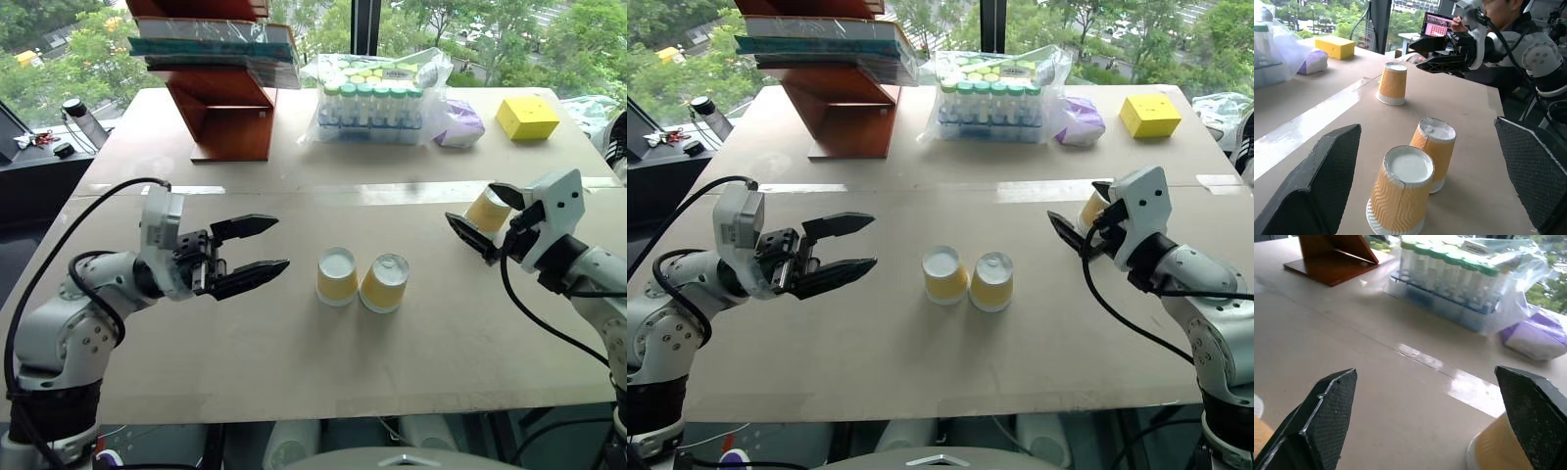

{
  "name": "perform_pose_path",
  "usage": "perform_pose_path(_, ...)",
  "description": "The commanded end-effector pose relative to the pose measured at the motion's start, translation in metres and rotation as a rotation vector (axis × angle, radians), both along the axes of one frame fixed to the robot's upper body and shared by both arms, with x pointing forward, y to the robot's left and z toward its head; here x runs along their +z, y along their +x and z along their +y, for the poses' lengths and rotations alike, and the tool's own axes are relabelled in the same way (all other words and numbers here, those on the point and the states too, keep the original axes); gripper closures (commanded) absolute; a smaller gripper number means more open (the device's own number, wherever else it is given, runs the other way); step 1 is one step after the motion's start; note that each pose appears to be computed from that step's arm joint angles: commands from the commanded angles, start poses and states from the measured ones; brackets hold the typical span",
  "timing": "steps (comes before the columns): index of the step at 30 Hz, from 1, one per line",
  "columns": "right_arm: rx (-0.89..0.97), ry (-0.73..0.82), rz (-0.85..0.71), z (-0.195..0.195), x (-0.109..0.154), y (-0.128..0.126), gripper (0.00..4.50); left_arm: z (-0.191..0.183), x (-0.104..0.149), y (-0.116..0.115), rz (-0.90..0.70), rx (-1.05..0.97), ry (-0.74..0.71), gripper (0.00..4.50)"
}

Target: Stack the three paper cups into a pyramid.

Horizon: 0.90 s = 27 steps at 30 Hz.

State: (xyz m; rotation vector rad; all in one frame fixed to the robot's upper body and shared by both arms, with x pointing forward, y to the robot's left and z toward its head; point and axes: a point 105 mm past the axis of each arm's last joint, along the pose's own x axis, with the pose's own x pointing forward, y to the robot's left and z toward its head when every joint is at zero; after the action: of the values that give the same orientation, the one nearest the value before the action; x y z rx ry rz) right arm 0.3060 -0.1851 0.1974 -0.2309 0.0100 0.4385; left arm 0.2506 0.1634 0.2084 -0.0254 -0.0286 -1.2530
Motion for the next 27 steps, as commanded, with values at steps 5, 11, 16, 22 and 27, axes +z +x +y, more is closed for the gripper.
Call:
perform_pose_path(5, -0.253, -0.003, -0.007, -0.041, 0.000, 0.038, 0.06, -0.011, 0.014, -0.004, -0.022, -0.036, 0.008, 0.00)
perform_pose_path(11, -0.254, 0.087, 0.068, -0.044, -0.014, 0.050, 0.06, -0.012, 0.014, -0.010, -0.018, -0.057, 0.017, 0.00)
perform_pose_path(16, -0.284, 0.122, 0.094, -0.052, -0.022, 0.057, 0.06, -0.011, 0.013, -0.013, -0.019, -0.055, 0.022, 0.00)
perform_pose_path(22, -0.292, 0.137, 0.114, -0.058, -0.030, 0.064, 0.61, -0.010, 0.013, -0.015, -0.019, -0.043, 0.014, 0.00)
perform_pose_path(27, -0.269, 0.114, 0.094, -0.058, -0.028, 0.064, 2.59, -0.009, 0.011, -0.015, -0.013, -0.036, 0.008, 0.00)
